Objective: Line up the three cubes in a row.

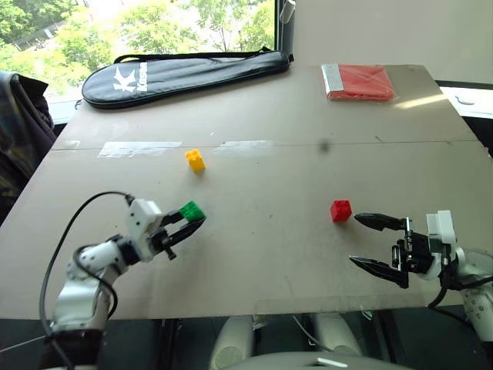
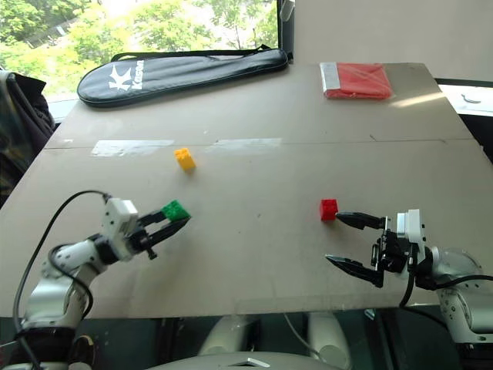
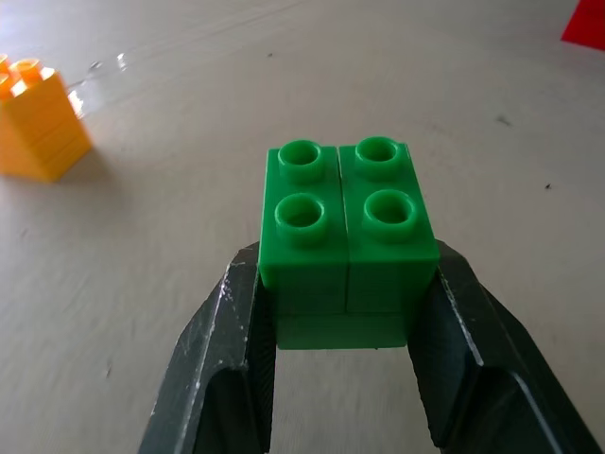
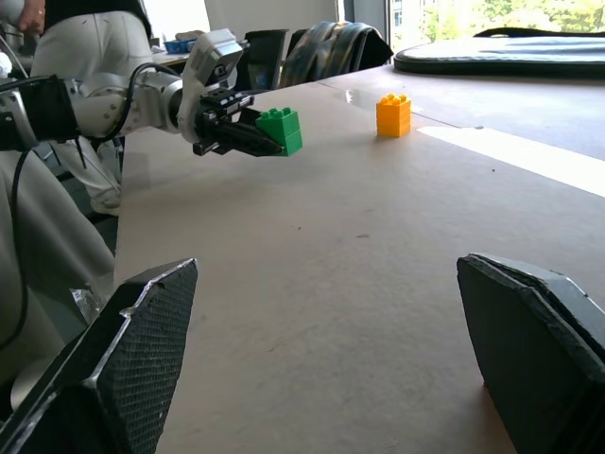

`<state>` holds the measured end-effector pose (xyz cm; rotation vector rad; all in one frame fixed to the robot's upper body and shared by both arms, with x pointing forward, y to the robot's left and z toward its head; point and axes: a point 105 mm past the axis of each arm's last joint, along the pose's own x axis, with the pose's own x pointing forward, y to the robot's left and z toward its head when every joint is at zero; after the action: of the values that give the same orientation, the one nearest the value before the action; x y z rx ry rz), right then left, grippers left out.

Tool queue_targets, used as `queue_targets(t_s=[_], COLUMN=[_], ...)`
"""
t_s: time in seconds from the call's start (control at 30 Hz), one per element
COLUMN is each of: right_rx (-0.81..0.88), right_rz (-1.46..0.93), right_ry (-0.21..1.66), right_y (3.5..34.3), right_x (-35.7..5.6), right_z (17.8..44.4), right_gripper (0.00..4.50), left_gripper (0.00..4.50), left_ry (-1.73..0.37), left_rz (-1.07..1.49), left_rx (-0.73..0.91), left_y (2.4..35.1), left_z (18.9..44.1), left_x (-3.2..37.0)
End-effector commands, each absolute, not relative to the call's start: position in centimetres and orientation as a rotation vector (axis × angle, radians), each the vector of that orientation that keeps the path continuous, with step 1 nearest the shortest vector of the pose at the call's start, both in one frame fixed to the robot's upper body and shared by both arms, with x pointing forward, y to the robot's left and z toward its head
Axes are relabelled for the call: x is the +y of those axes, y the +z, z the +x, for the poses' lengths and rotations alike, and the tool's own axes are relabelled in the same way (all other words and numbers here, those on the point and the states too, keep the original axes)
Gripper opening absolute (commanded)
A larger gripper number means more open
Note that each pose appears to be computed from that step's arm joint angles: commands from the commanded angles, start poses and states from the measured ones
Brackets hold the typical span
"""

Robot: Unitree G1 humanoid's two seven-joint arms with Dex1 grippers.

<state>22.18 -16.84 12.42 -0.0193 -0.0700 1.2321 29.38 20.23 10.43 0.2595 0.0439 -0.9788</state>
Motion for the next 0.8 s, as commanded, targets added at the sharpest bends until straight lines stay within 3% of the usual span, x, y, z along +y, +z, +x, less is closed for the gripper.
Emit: queue_targets(t_s=[0.03, 0.2, 0.33, 0.8], right_rx=[-0.094, -0.088, -0.090, -0.108], right_rz=[-0.056, -0.075, -0.094, -0.103], right_ry=[1.185, 1.094, 1.049, 1.010], right_y=[12.7, 12.3, 12.2, 12.2], right_x=[-17.5, -19.3, -20.5, -21.0], right_z=[22.4, 22.6, 22.5, 22.2], right_gripper=[4.50, 4.50, 4.50, 4.50], left_gripper=[1.30, 1.30, 1.30, 1.30], left_ry=[-1.202, -1.478, -1.588, -1.527], left_rz=[0.346, 0.376, 0.431, 0.446], left_rx=[0.024, 0.024, 0.059, 0.063], left_y=[10.4, 10.4, 9.8, 8.4], left_z=[30.7, 32.2, 32.4, 34.0], left_x=[16.9, 11.6, 9.6, 7.4])
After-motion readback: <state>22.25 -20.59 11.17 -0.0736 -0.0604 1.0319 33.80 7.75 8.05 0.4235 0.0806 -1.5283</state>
